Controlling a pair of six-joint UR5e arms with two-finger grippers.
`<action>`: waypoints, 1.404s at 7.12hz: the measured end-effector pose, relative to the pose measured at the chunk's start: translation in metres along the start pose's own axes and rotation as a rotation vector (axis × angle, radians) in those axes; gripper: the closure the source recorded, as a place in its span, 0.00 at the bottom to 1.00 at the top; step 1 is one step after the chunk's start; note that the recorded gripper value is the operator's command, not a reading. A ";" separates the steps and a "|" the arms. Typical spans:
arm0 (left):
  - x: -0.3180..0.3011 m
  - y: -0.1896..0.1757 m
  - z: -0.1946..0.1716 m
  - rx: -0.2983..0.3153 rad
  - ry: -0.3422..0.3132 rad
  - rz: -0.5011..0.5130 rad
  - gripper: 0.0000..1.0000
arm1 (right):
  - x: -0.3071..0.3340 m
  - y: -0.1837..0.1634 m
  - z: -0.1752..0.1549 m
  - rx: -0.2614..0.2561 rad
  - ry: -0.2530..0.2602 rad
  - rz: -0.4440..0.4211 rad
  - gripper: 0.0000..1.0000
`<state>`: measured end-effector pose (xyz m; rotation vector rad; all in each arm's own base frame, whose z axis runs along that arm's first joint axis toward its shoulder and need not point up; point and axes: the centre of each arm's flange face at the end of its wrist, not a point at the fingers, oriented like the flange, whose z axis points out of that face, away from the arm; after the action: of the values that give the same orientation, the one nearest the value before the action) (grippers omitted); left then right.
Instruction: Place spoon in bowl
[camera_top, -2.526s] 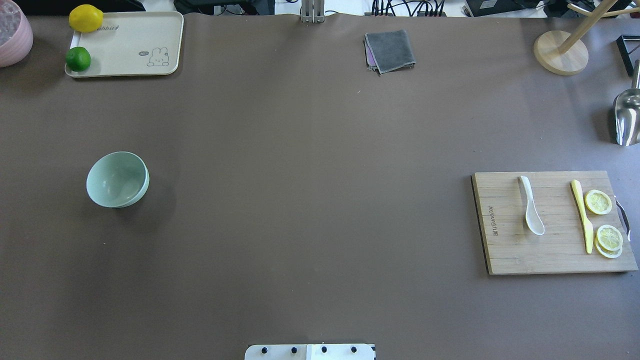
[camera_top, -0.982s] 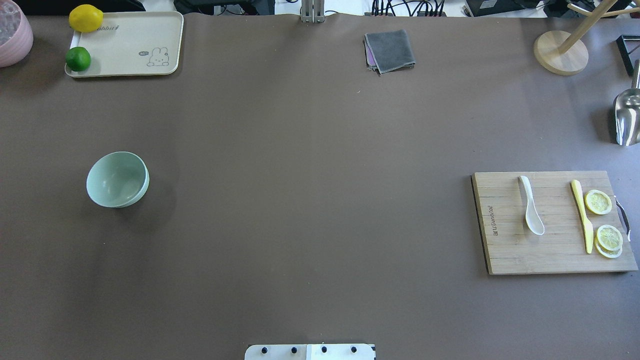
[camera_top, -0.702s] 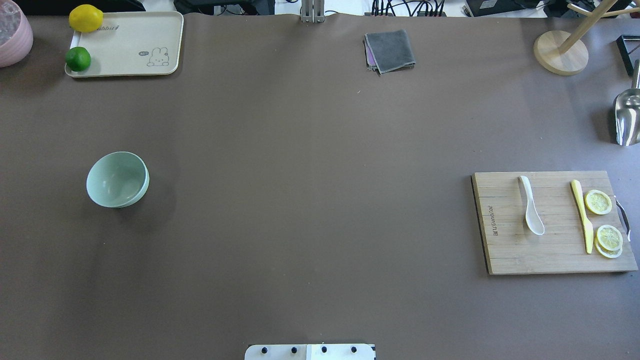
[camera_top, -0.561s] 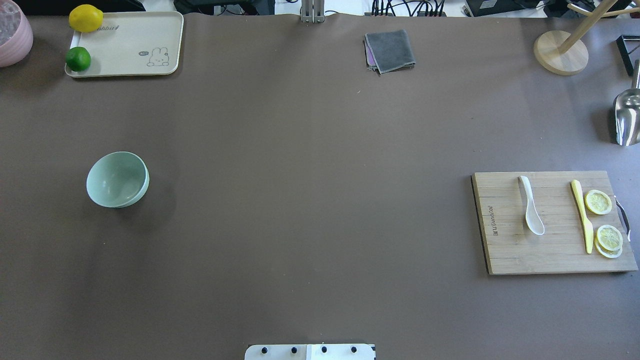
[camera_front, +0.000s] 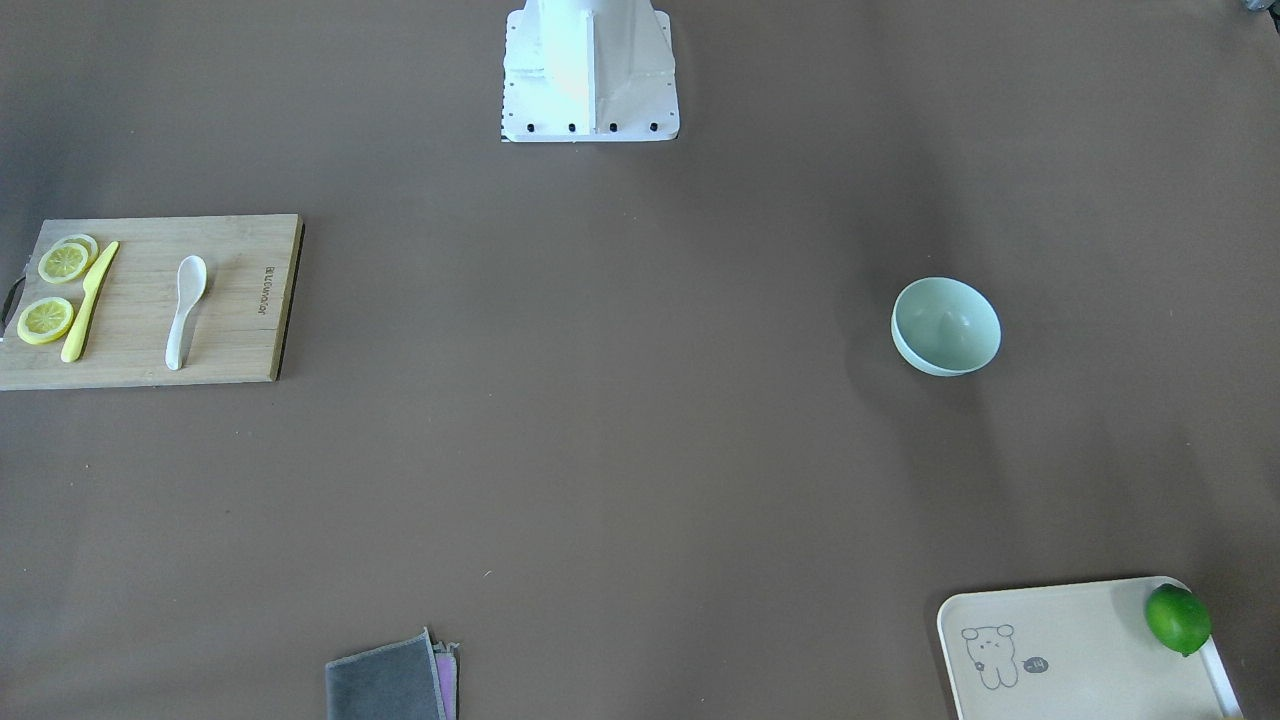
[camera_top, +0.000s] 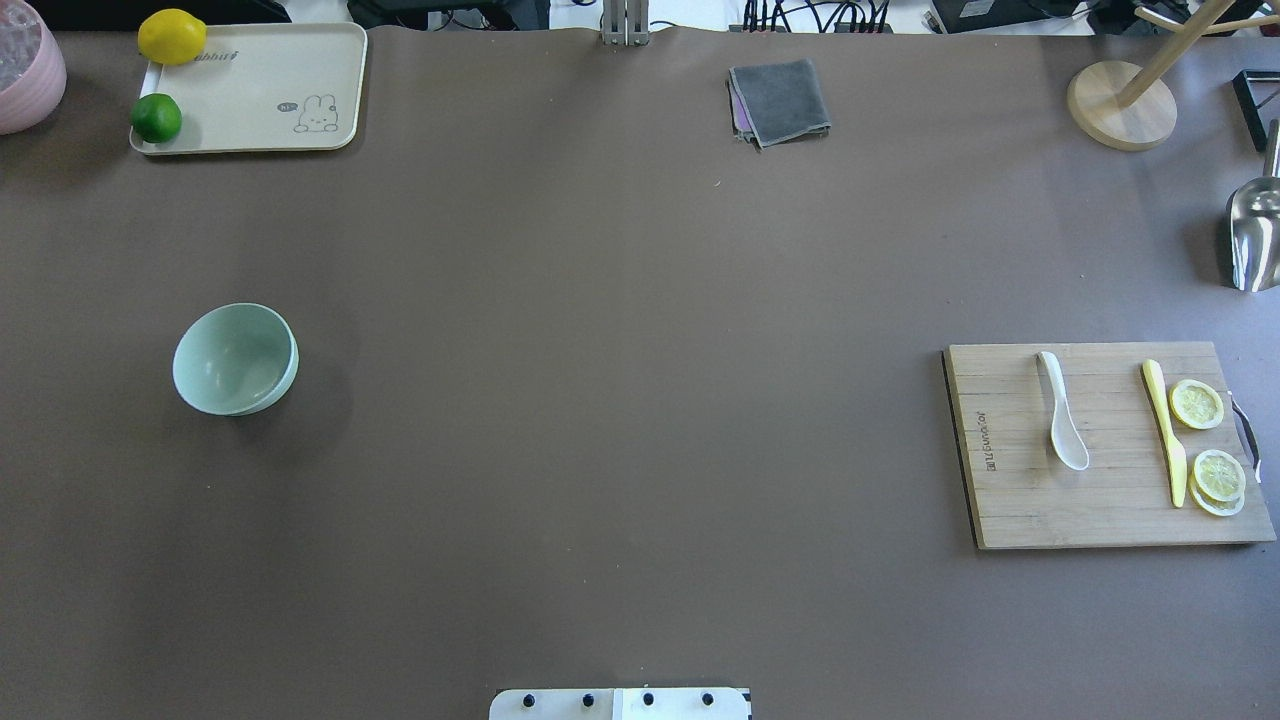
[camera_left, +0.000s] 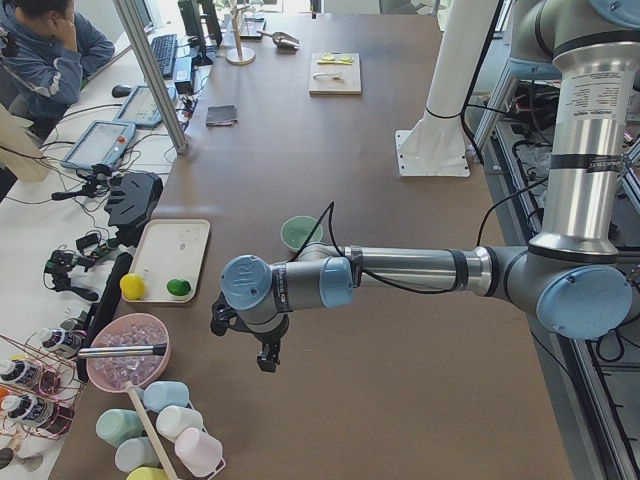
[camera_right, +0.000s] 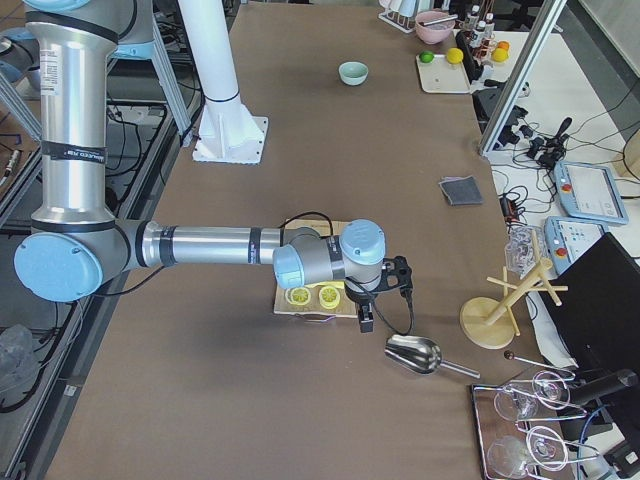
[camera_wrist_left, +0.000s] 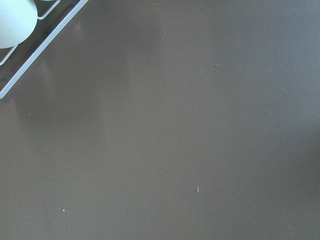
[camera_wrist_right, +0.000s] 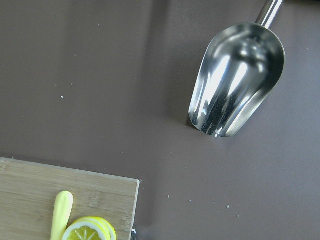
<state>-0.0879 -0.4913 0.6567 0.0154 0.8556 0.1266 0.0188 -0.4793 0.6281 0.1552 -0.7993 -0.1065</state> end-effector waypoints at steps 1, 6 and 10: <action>0.001 -0.001 -0.003 0.010 -0.002 0.009 0.02 | 0.000 0.000 0.001 -0.002 -0.003 0.002 0.00; 0.048 -0.013 -0.023 0.186 0.010 0.104 0.03 | -0.013 -0.011 0.016 -0.022 -0.009 -0.033 0.00; 0.223 -0.059 0.029 0.146 0.045 0.088 0.02 | -0.070 -0.039 0.026 0.014 -0.097 -0.128 0.00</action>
<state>0.0850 -0.5229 0.5038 0.1878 0.9078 0.1474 -0.0495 -0.5095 0.5894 0.2158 -0.8867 -0.2303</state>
